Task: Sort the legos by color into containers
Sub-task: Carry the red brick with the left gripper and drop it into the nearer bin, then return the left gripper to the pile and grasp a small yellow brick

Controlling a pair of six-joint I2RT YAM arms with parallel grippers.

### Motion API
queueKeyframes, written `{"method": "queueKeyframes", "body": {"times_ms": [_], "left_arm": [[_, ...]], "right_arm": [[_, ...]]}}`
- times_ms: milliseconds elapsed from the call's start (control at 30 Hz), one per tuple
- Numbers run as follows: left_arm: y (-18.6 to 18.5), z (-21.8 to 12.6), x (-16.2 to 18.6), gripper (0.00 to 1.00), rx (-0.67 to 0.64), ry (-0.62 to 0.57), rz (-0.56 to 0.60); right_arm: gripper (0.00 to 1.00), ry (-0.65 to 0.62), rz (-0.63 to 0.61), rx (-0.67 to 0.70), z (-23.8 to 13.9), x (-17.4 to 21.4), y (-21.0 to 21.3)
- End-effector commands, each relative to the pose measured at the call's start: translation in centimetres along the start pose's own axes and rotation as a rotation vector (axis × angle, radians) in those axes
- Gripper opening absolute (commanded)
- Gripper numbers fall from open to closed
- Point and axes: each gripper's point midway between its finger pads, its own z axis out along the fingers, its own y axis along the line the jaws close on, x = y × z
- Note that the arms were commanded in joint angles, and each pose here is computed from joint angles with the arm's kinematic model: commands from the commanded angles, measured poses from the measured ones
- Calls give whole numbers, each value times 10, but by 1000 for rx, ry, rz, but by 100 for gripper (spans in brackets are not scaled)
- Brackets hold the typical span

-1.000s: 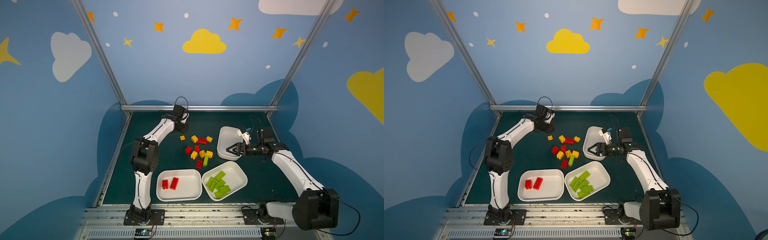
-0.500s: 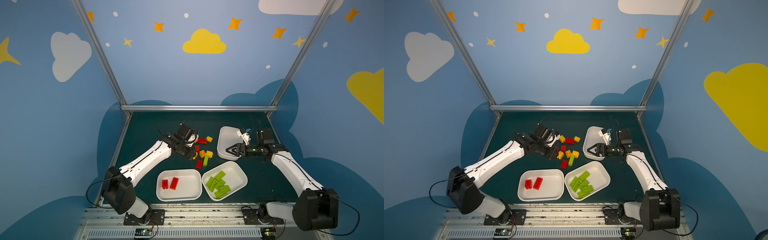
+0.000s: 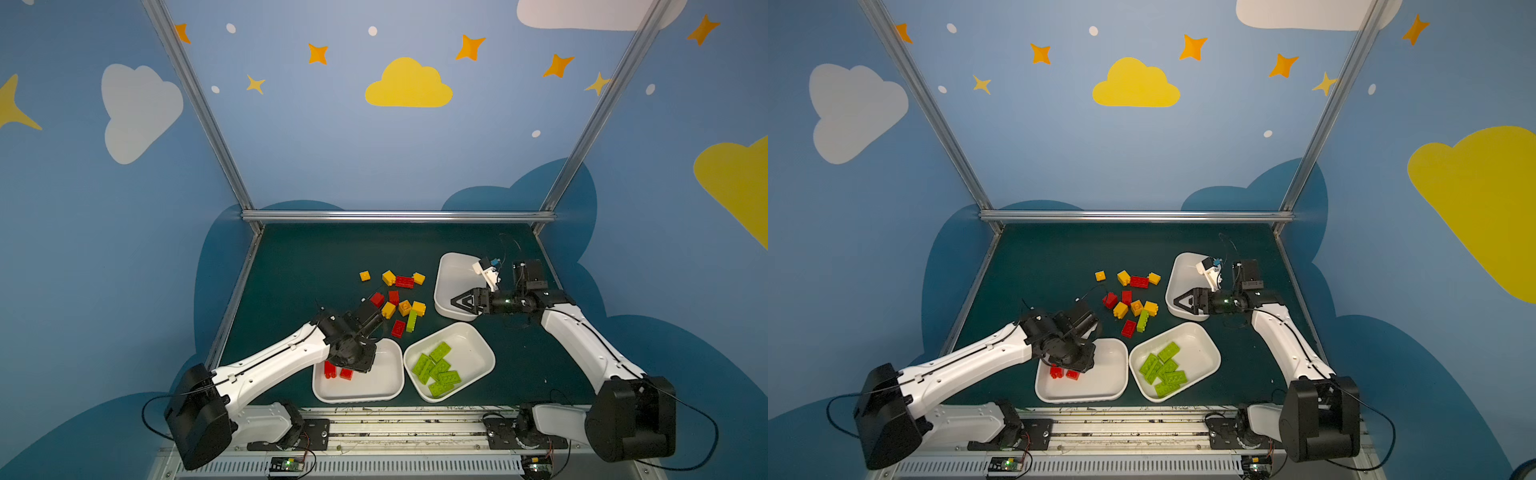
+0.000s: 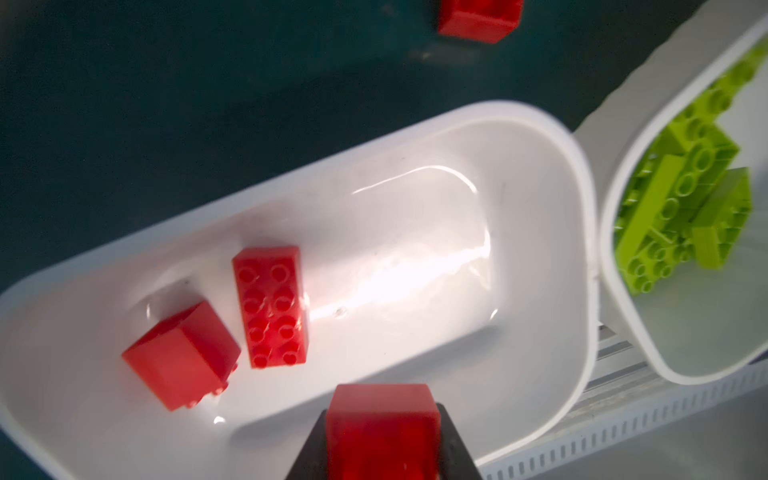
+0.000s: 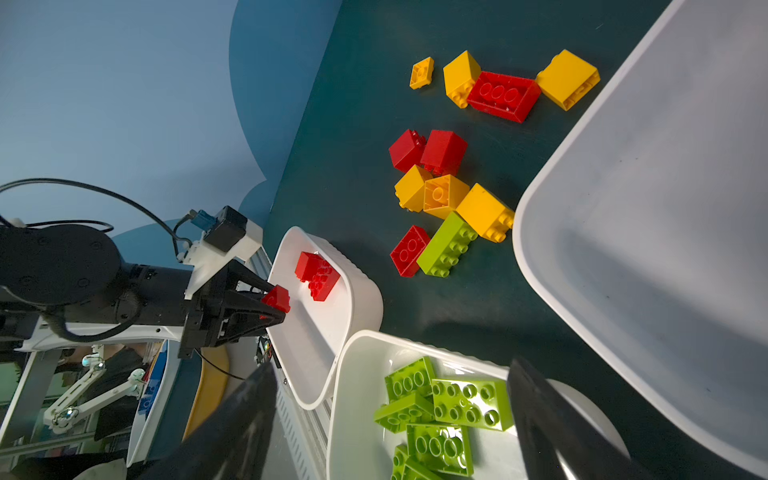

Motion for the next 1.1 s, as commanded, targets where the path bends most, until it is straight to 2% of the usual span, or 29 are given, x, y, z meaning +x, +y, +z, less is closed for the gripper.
{"method": "queueKeyframes", "body": {"times_ms": [0, 133, 200, 433, 633, 767, 833, 933, 1067], "left_arm": [[25, 0, 25, 32, -97, 70, -97], [48, 8, 47, 31, -205, 159, -151], [57, 9, 49, 31, -249, 162, -165], [61, 26, 53, 32, -251, 182, -202], [64, 34, 54, 42, -240, 181, -212], [62, 29, 51, 61, -237, 186, -208], [61, 20, 48, 65, -240, 178, -202], [52, 3, 29, 71, -207, 122, -185], [39, -14, -14, 75, -152, 5, -188]], "right_arm": [[86, 4, -9, -30, 2, 3, 5], [86, 11, -8, -32, 4, 4, 5], [86, 14, -6, -35, 5, 5, 6], [86, 22, -3, -26, 6, 8, 4], [86, 25, 5, -23, 7, 9, 2], [86, 23, 4, -20, 7, 9, 1], [86, 21, 2, -18, 7, 8, 2], [86, 16, 2, -18, 7, 6, 2], [86, 14, -2, -21, 7, 3, 3]]}}
